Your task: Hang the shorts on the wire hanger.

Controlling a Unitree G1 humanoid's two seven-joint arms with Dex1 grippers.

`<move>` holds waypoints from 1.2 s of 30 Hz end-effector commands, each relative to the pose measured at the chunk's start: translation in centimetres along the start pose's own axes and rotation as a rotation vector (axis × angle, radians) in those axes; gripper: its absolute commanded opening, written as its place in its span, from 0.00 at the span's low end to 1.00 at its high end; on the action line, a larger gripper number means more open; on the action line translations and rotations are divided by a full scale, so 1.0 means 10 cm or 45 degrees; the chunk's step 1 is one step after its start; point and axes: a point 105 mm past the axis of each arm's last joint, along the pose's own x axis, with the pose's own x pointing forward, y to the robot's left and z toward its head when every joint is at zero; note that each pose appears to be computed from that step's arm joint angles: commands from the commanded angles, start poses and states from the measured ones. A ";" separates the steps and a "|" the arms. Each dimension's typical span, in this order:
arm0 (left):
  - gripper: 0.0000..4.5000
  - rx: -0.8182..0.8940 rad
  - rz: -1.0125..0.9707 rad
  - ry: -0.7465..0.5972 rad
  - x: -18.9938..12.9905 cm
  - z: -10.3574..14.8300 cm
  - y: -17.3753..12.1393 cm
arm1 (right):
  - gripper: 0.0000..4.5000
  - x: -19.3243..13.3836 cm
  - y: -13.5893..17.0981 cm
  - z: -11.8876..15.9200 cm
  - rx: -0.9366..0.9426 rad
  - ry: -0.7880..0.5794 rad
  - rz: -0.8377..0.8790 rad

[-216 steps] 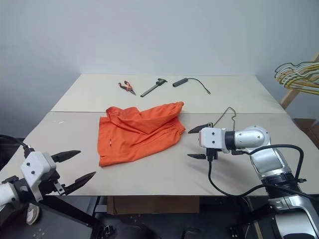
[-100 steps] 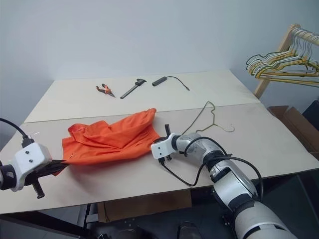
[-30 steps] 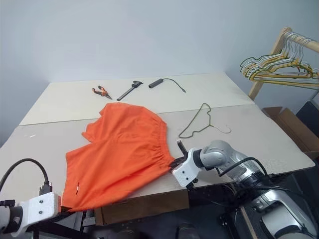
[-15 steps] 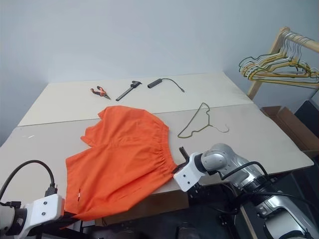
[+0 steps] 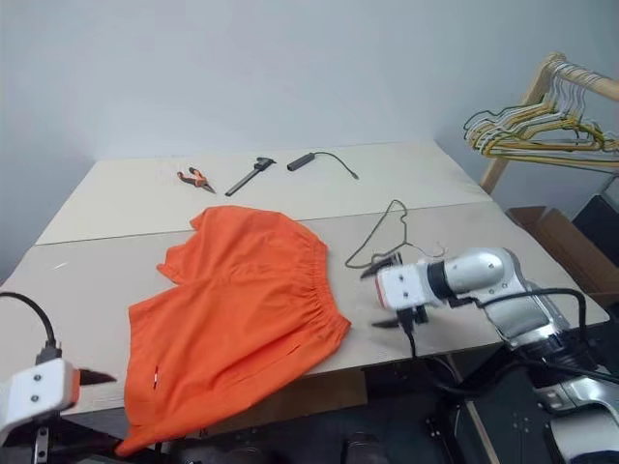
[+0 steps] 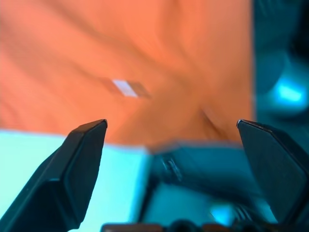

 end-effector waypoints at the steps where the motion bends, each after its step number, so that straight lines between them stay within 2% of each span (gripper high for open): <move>1: 1.00 0.008 0.102 -0.180 0.06 0.27 0.16 | 1.00 0.10 -0.42 -0.13 0.409 0.037 -0.291; 3: 1.00 0.044 0.123 -0.264 0.13 0.42 0.22 | 1.00 0.23 -0.55 -0.25 0.707 0.057 -0.397; 5: 1.00 0.074 0.134 -0.337 0.19 0.55 0.26 | 1.00 0.34 -0.59 -0.34 0.876 0.075 -0.432; 11: 1.00 0.155 0.103 -0.373 0.33 0.71 0.31 | 1.00 0.66 -0.53 -0.37 1.121 0.034 -0.341; 16: 1.00 0.204 0.104 -0.330 0.42 0.70 0.39 | 1.00 0.79 -0.46 -0.56 1.219 0.174 -0.335; 22: 1.00 0.216 0.108 -0.301 0.46 0.64 0.41 | 1.00 0.68 -0.32 -0.81 1.270 0.321 -0.316; 26: 1.00 0.216 0.106 -0.294 0.45 0.61 0.41 | 1.00 0.39 -0.18 -1.00 1.294 0.419 -0.293; 30: 1.00 0.227 0.112 -0.266 0.44 0.56 0.41 | 1.00 0.11 -0.08 -1.07 1.270 0.480 -0.276; 32: 1.00 0.231 0.113 -0.262 0.45 0.56 0.42 | 1.00 0.00 -0.08 -1.04 1.230 0.491 -0.285; 36: 1.00 0.237 0.113 -0.283 0.48 0.58 0.41 | 1.00 0.00 -0.38 -0.89 1.245 0.366 -0.477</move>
